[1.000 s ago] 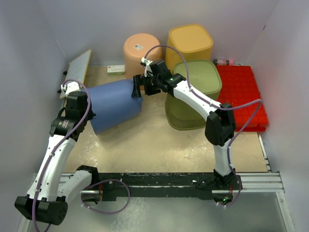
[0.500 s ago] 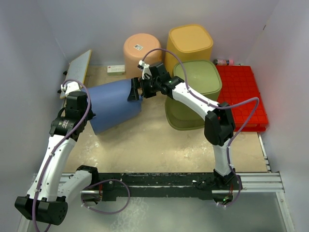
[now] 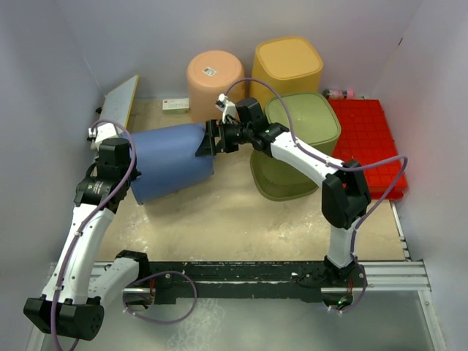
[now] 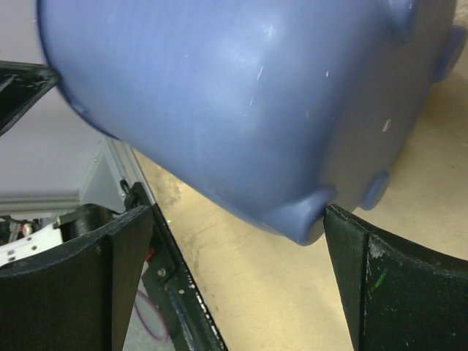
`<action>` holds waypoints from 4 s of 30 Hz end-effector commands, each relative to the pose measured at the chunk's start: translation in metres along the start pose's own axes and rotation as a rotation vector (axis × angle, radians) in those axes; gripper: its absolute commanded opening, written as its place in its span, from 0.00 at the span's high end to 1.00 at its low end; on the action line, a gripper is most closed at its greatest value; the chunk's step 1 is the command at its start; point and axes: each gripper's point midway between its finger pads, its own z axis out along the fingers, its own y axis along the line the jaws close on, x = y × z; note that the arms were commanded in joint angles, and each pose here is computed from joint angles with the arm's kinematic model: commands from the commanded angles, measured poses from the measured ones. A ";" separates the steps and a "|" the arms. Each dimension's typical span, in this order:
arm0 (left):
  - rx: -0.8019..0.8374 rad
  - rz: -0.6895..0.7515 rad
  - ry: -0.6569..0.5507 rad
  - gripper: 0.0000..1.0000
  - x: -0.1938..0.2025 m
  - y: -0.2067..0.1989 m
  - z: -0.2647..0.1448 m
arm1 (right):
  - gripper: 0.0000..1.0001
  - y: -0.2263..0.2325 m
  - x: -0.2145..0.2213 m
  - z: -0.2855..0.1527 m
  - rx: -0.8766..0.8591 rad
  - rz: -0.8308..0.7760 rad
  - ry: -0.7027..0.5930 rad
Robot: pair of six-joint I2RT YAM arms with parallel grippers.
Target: Turn the large container upside down
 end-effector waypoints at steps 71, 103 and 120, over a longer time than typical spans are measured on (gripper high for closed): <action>0.041 -0.010 -0.005 1.00 -0.001 -0.003 -0.013 | 0.00 0.010 -0.022 0.038 0.009 -0.241 -0.105; 0.357 -0.259 0.029 1.00 0.014 -0.073 0.004 | 0.00 0.115 -0.025 -0.045 -0.138 -0.281 -0.196; 0.098 -0.043 -0.043 1.00 -0.015 0.001 -0.048 | 0.00 0.017 -0.033 -0.029 0.280 -0.317 -0.143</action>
